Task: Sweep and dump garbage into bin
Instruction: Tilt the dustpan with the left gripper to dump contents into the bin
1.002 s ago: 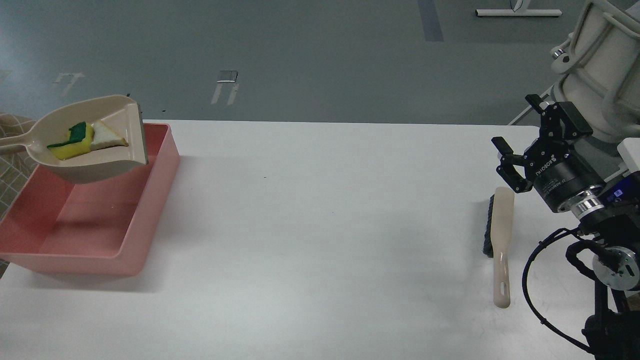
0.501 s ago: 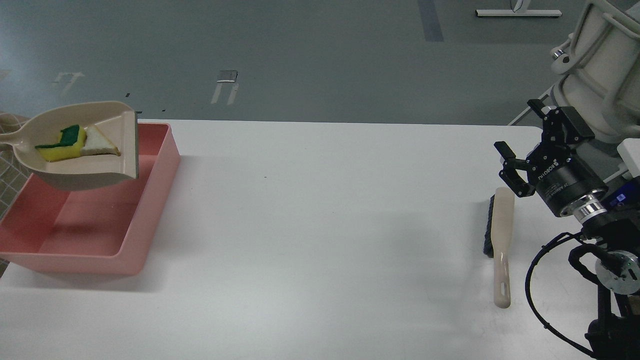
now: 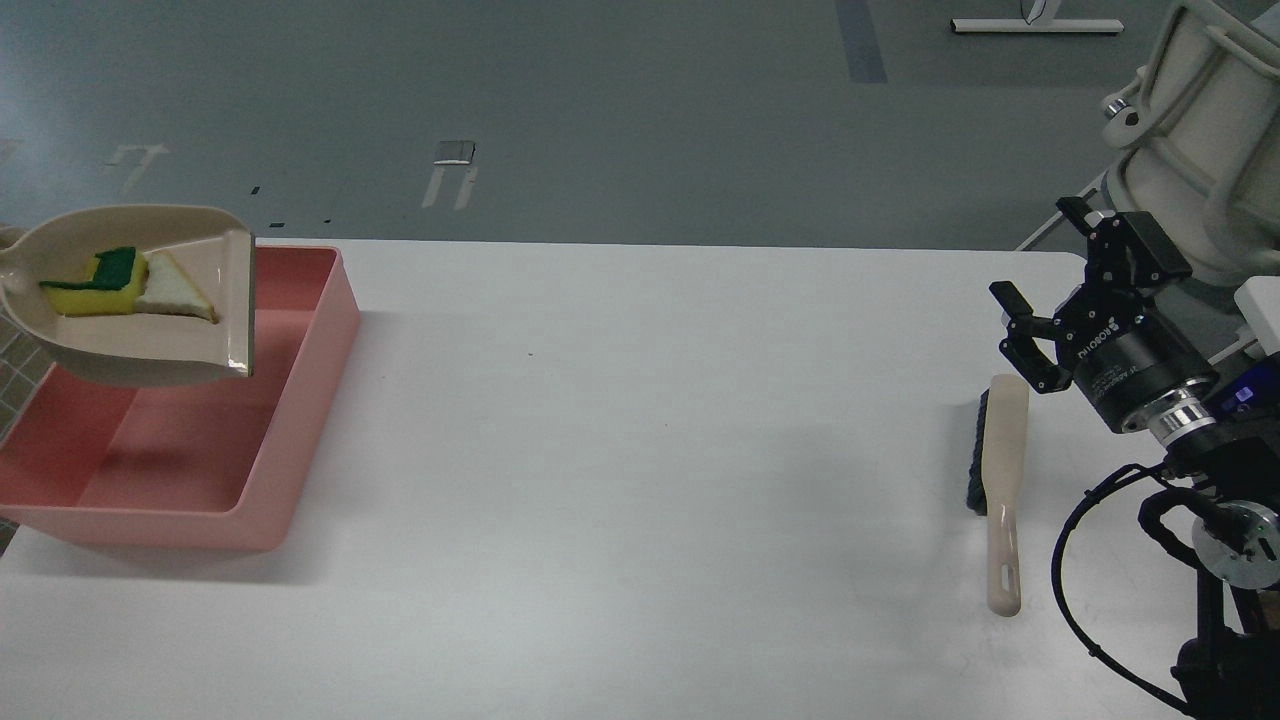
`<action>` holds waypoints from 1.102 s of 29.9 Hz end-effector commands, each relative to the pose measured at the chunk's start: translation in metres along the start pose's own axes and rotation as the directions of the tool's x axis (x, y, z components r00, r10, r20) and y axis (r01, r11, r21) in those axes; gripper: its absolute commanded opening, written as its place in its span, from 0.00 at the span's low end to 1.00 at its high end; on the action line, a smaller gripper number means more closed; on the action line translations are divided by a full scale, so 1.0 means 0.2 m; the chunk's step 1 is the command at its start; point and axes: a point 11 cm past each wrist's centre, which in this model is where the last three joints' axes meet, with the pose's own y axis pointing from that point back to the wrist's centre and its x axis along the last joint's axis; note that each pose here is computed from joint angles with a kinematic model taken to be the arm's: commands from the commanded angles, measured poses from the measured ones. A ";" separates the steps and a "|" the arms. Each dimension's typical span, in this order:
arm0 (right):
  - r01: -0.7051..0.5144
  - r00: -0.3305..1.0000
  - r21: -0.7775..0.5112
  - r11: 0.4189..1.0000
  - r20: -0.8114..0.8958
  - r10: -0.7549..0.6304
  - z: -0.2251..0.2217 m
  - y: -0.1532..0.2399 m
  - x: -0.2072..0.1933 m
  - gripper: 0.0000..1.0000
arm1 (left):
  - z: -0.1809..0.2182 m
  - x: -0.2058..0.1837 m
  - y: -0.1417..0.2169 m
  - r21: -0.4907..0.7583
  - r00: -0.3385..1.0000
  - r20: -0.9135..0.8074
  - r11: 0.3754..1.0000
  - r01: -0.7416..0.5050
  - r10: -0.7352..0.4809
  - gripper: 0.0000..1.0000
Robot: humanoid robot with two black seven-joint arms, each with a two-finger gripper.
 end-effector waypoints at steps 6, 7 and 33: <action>-0.002 1.000 -0.001 1.000 -0.003 0.002 0.00 0.01 0.01 1.00 | 0.00 0.00 -0.01 0.027 0.995 0.097 1.000 -0.003 0.001 0.00; -0.004 1.000 -0.004 1.000 -0.006 0.004 0.00 0.01 0.01 1.00 | 0.00 0.00 -0.01 0.024 0.995 0.096 1.000 -0.002 0.000 0.00; -0.038 0.999 -0.008 0.999 -0.019 0.037 -0.01 0.06 0.08 1.00 | 0.19 -0.08 -0.11 0.042 0.891 0.440 0.994 0.101 -0.110 0.00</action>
